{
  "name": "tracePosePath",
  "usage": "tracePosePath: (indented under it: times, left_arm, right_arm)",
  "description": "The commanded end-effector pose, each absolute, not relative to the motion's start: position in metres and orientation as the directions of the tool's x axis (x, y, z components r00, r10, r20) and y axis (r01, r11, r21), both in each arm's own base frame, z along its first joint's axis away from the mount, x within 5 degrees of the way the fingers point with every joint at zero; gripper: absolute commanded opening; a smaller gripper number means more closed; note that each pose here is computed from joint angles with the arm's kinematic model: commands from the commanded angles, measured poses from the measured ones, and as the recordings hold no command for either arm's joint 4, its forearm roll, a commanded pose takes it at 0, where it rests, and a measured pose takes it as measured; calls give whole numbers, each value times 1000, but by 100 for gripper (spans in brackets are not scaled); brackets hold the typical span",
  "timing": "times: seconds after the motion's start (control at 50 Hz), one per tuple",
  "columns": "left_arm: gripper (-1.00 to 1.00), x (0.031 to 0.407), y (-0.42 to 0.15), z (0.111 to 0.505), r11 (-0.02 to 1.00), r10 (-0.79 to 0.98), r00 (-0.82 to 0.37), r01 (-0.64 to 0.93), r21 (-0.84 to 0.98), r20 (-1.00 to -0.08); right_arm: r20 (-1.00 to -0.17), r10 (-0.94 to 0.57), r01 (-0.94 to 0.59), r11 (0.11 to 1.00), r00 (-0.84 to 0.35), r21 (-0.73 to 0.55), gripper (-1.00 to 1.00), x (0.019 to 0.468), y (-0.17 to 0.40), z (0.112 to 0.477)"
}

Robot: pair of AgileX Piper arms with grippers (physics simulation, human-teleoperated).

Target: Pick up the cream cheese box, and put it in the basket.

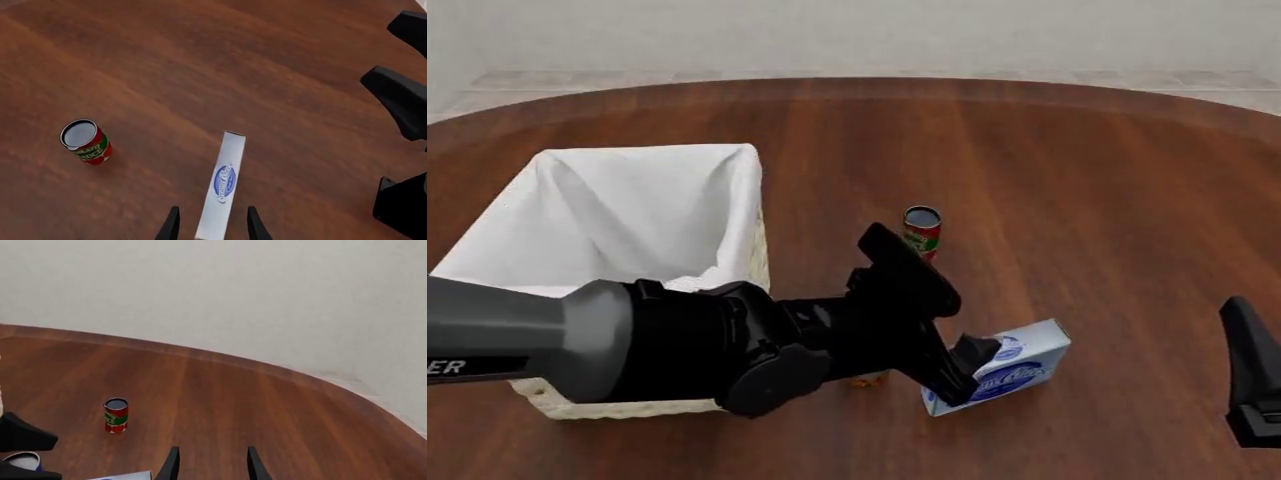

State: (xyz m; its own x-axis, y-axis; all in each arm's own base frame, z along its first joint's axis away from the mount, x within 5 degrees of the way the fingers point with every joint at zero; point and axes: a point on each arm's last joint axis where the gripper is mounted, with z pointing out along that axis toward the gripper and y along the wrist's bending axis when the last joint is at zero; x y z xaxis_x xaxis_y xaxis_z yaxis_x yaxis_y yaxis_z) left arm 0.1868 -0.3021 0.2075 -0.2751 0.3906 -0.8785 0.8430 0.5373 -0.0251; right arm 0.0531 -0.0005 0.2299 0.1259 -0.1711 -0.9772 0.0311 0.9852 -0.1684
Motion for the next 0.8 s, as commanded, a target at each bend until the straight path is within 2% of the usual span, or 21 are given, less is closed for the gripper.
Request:
tracePosePath:
  times: [0.02,0.36,0.46,0.8]
  left_arm:
    - [100,190,-309,194,537,410,-287,843,-25,-866]
    - [100,191,-317,183,533,426,-300,846,-32,-854]
    - [100,182,-326,175,528,419,-341,845,-80,-841]
    - [100,191,-327,165,538,433,-340,840,-63,-835]
  right_arm:
    - [-977,-170,31,985,131,-167,100,53,0,232]
    - [-975,-170,32,985,141,-168,100,52,0,236]
    - [-975,-168,31,986,142,-165,100,52,0,236]
    - [-976,-166,31,986,143,-164,100,52,0,235]
